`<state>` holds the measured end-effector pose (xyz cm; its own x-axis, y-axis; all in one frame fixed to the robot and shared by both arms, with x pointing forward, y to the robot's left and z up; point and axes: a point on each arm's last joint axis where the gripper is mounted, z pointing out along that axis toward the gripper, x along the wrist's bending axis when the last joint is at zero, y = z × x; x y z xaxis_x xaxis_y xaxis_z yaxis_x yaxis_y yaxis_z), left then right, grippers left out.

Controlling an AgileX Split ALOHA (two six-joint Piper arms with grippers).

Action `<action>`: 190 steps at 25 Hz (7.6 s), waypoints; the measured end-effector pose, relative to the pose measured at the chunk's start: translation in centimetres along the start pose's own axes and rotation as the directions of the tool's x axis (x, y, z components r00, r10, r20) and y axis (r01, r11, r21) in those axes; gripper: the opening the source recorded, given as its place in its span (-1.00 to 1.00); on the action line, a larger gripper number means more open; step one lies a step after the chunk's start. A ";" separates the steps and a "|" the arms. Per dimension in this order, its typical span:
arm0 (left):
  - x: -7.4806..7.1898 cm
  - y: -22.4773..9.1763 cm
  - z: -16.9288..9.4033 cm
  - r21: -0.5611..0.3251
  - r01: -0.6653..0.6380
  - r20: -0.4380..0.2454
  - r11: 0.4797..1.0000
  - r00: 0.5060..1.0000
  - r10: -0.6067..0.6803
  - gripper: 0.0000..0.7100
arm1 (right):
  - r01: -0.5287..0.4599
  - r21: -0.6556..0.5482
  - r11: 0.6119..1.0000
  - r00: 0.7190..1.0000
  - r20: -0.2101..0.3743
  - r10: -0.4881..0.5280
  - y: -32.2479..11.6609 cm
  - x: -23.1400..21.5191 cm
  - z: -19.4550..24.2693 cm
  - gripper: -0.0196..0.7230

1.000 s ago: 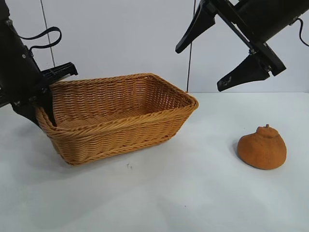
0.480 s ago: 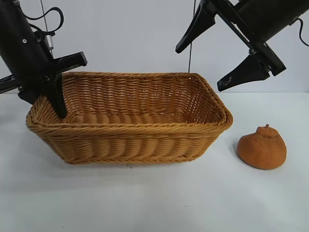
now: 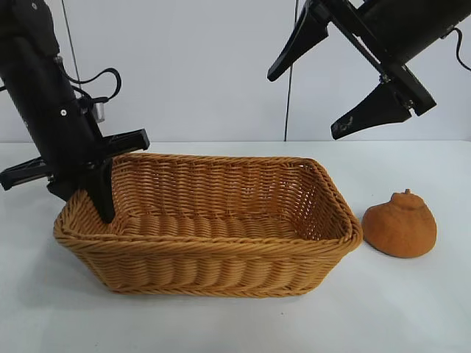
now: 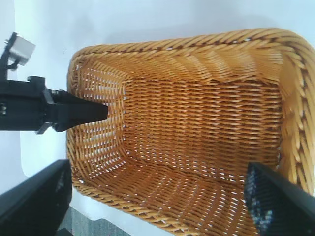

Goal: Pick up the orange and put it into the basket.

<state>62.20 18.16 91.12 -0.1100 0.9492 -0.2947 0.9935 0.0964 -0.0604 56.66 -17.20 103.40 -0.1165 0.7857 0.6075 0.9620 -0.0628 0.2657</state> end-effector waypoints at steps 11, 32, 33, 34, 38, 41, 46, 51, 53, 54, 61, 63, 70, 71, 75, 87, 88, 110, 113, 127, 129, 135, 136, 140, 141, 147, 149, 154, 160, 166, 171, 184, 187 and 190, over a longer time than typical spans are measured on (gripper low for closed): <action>-0.4 0.1 -1.1 -0.034 -0.009 0.014 0.999 1.000 0.009 0.67 | 0.000 0.004 1.000 1.000 -0.001 0.000 0.0 0.0 0.0 0.81; 6.9 0.8 -15.6 -0.204 -0.099 -0.272 0.974 0.961 0.041 0.81 | 0.007 0.034 0.999 1.000 0.002 -0.007 -0.3 0.0 0.0 0.81; 6.9 0.7 -15.9 -0.209 -0.108 -0.273 0.972 0.961 0.048 0.81 | 0.009 0.039 0.999 1.000 0.003 -0.009 -0.4 0.0 0.0 0.81; 6.8 0.5 -16.2 -0.216 -0.113 -0.273 0.970 0.961 0.052 0.81 | 0.009 0.044 0.999 1.000 0.002 -0.009 -0.4 0.0 0.0 0.81; 6.4 -1.6 -18.1 -0.251 -0.127 -0.271 0.959 0.961 0.057 0.81 | 0.013 0.047 0.999 1.000 0.007 -0.013 -0.4 -0.1 0.0 0.81; 6.4 -4.3 -19.1 -0.259 -0.130 -0.271 0.957 0.961 0.057 0.81 | 0.013 0.047 0.999 1.000 0.007 -0.013 -0.4 -0.1 0.0 0.81; 7.0 -10.2 -19.5 -0.253 -0.131 -0.272 0.959 0.960 0.059 0.81 | 0.013 0.047 0.999 1.000 0.007 -0.013 -0.4 -0.1 0.0 0.81; 7.9 -17.3 -19.2 -0.273 -0.137 -0.271 0.952 0.961 0.061 0.81 | 0.013 0.047 0.999 1.000 0.007 -0.013 -0.4 -0.1 0.0 0.81; 8.4 -19.8 -18.5 -0.280 -0.139 -0.271 0.950 0.961 0.061 0.81 | 0.013 0.047 0.999 1.000 0.007 -0.013 -0.4 -0.1 0.0 0.81; 8.7 -21.5 -18.2 -0.301 -0.145 -0.270 0.943 0.961 0.062 0.81 | 0.013 0.047 0.999 1.000 0.007 -0.013 -0.4 -0.1 0.0 0.81; 10.3 -29.4 -16.0 -0.521 -0.200 -0.259 0.830 0.963 0.070 0.81 | 0.013 0.048 0.999 1.000 0.007 -0.014 -0.4 -0.1 0.0 0.81; 10.7 -31.1 -15.4 -0.587 -0.215 -0.256 0.780 0.964 0.073 0.81 | 0.016 0.048 0.999 1.000 0.007 -0.016 -0.4 -0.1 0.0 0.81; 11.0 -35.6 -15.9 -0.787 -0.251 -0.244 0.564 0.966 0.090 0.81 | 0.098 0.048 0.994 0.992 0.075 -0.102 0.3 0.1 -0.9 0.81; 11.1 -36.0 -16.0 -0.803 -0.254 -0.244 0.539 0.966 0.092 0.81 | 0.107 0.050 0.993 0.989 0.101 -0.111 0.5 0.1 -1.1 0.81; 11.3 -38.0 -15.9 -0.865 -0.261 -0.242 0.429 0.965 0.099 0.81 | 0.140 0.072 0.988 0.946 0.284 -0.154 1.3 -0.6 -2.5 0.81; 11.4 -38.4 -15.9 -0.877 -0.263 -0.244 0.403 0.965 0.099 0.81 | -0.004 0.053 0.999 0.894 0.447 -0.020 3.2 -6.9 -3.9 0.81; 11.4 -38.4 -15.9 -0.877 -0.263 -0.244 0.403 0.965 0.099 0.81 | -0.015 0.068 0.998 0.891 0.453 -0.018 3.3 -7.5 -3.3 0.81; 11.4 -38.4 -15.9 -0.877 -0.263 -0.244 0.403 0.965 0.099 0.81 | -0.145 0.223 0.964 0.858 0.514 0.009 3.0 -15.2 6.3 -0.38; 11.4 -38.4 -15.9 -0.877 -0.263 -0.244 0.403 0.965 0.099 0.81 | -0.134 0.219 0.967 0.859 0.511 0.003 3.1 -14.8 5.8 -0.82; 11.4 -38.4 -15.9 -0.877 -0.264 -0.245 0.402 0.965 0.099 0.81 | 0.098 -0.010 0.995 0.877 0.473 -0.082 3.8 -6.1 -3.9 -0.83; 11.4 -38.4 -15.9 -0.877 -0.264 -0.245 0.402 0.965 0.099 0.81 | 0.134 -0.005 0.991 0.879 0.461 -0.116 3.4 -4.6 -3.9 -0.83; 11.4 -38.4 -15.9 -0.877 -0.264 -0.245 0.402 0.965 0.099 0.81 | 0.247 0.028 0.969 0.902 0.358 -0.240 2.1 1.3 -1.2 -0.83; 11.4 -38.4 -15.9 -0.877 -0.264 -0.245 0.402 0.965 0.099 0.81 | 0.265 0.026 0.964 0.904 0.340 -0.258 1.8 2.3 -0.7 -0.83; 11.4 -38.4 -15.9 -0.877 -0.264 -0.245 0.402 0.965 0.099 0.81 | 0.341 0.027 0.940 0.902 0.271 -0.335 -0.2 6.3 1.5 -0.83; 11.4 -38.4 -15.9 -0.877 -0.264 -0.245 0.402 0.965 0.099 0.81 | 0.360 0.027 0.933 0.900 0.253 -0.354 -0.8 7.4 2.2 -0.83; 11.4 -38.4 -15.9 -0.877 -0.264 -0.245 0.402 0.965 0.099 0.81 | 0.410 0.026 0.912 0.891 0.200 -0.407 -2.7 10.0 6.6 -0.83; 11.4 -38.4 -15.9 -0.877 -0.264 -0.245 0.402 0.965 0.099 0.81 | 0.400 0.053 0.915 0.892 0.207 -0.402 -2.8 9.3 8.8 -0.83; 11.4 -38.4 -15.9 -0.877 -0.264 -0.245 0.402 0.964 0.099 0.81 | 0.351 0.127 0.928 0.894 0.248 -0.373 -3.0 6.3 14.3 -0.83; 11.4 -38.4 -15.9 -0.877 -0.264 -0.245 0.402 0.964 0.099 0.81 | 0.336 0.197 0.921 0.886 0.266 -0.380 -3.6 4.6 16.6 -0.83; 11.4 -38.4 -15.9 -0.877 -0.264 -0.245 0.402 0.964 0.099 0.81 | 0.337 0.244 0.909 0.879 0.265 -0.397 -4.0 4.5 16.4 0.04; 11.4 -38.4 -15.9 -0.877 -0.264 -0.245 0.402 0.964 0.099 0.81 | 0.367 0.212 0.906 0.874 0.256 -0.414 -3.6 5.9 14.1 0.66; 11.4 -38.4 -15.9 -0.877 -0.264 -0.245 0.402 0.964 0.099 0.81 | 0.427 0.250 0.869 0.768 0.407 -0.494 1.1 11.1 5.5 0.72; 11.4 -38.4 -15.9 -0.877 -0.264 -0.245 0.402 0.964 0.099 0.81 | 0.411 0.207 0.888 0.771 0.442 -0.459 2.8 10.3 4.0 0.72; 11.4 -38.4 -15.9 -0.877 -0.264 -0.245 0.402 0.964 0.099 0.81 | 0.364 0.177 0.914 0.777 0.484 -0.403 4.5 8.1 2.8 0.72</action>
<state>23.26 30.03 105.27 -0.0008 0.9984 -0.0563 0.4542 0.0505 0.8895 60.69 -9.40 107.44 -0.3590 0.9333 0.0027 0.8808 0.3378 0.3316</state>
